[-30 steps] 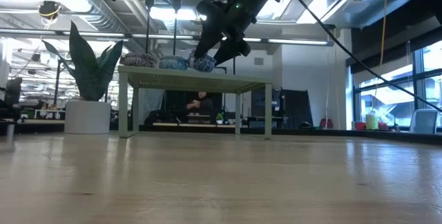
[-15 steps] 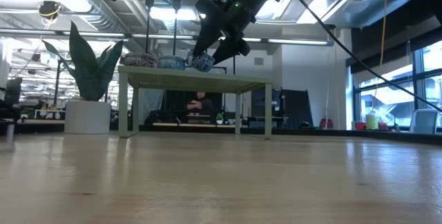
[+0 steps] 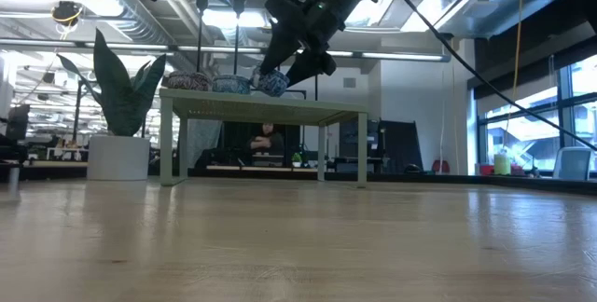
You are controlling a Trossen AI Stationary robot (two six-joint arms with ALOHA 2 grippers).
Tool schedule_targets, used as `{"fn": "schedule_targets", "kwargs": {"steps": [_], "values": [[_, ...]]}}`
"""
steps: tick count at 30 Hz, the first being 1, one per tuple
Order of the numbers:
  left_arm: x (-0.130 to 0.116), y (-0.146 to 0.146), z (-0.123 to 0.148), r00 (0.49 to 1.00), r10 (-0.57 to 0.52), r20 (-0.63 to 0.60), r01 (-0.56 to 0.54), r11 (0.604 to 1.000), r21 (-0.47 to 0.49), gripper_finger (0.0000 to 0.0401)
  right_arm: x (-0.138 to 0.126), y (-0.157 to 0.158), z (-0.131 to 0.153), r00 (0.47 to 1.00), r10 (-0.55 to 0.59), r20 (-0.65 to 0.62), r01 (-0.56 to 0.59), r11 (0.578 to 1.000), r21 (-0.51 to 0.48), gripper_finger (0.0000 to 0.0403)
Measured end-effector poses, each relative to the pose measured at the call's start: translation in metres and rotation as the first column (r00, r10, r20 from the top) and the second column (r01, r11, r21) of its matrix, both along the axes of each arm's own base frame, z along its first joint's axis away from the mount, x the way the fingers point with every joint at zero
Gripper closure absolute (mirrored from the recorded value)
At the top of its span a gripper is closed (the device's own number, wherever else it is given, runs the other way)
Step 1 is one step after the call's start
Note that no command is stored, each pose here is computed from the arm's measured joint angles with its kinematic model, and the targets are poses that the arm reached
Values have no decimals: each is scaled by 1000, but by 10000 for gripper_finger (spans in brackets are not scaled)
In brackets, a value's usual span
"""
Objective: Pick & Place candle stick holders
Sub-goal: Put the blue scented candle on the shelf
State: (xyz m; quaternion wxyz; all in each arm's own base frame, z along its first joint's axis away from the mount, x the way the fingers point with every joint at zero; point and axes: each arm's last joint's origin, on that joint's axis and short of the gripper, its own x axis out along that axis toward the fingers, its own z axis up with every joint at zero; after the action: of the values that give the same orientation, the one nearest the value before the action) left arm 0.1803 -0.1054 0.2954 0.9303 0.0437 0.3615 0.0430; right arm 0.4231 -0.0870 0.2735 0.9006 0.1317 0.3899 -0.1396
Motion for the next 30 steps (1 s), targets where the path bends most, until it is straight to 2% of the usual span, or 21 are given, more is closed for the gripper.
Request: {"fn": "schedule_targets", "kwargs": {"steps": [11,15,19,30], "values": [[0,0,0,1000,0,0,0,1000,0,63,-7,-3,-4,996,-3,-85,2,1000,-9,86],[0,0,0,1000,0,1,0,1000,0,63,-7,-3,-4,995,28,-97,-33,998,-52,86],[0,0,0,1000,0,0,0,1000,0,63,-7,-5,-4,995,5,-104,-17,993,-117,86],[0,0,0,1000,1,1,-1,1000,1,63,-6,-5,-3,993,44,-113,-62,986,-157,86]]}}
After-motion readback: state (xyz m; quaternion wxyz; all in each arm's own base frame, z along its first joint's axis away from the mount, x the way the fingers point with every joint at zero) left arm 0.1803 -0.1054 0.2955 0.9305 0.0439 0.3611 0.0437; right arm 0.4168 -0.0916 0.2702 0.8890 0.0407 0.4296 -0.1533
